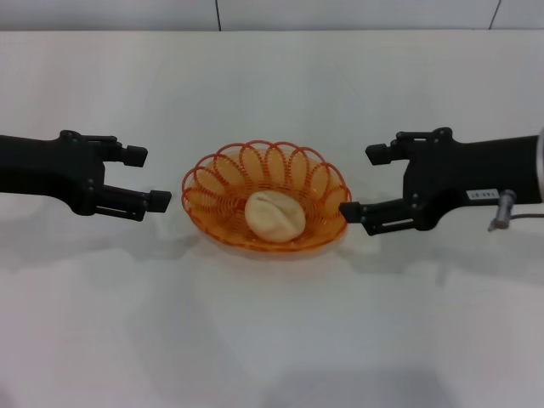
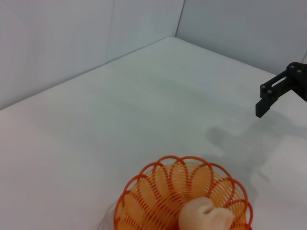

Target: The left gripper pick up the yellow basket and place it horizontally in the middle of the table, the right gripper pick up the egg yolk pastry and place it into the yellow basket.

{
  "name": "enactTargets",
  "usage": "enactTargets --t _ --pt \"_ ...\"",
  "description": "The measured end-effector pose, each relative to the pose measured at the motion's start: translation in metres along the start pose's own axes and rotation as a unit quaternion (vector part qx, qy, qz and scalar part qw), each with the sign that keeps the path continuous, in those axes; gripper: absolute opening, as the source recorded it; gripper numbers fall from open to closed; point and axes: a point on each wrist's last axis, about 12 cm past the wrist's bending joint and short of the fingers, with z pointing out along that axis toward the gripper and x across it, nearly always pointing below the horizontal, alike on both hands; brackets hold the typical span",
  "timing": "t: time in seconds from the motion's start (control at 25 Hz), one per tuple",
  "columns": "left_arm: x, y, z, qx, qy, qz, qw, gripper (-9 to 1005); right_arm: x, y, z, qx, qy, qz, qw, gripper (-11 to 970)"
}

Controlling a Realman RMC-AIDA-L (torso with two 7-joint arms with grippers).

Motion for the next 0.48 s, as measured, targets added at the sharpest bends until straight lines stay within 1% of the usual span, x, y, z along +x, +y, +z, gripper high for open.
enactTargets --t 0.16,0.48 --pt "0.0007 -0.0018 0.0001 0.008 -0.002 0.009 1.0 888 0.0049 -0.0002 -0.0061 -0.007 -0.008 -0.003 1.0 852" --pt "0.0 -0.004 0.0015 0.019 0.0 0.015 1.0 888 0.0112 -0.003 -0.0058 -0.004 -0.005 0.0 1.0 851"
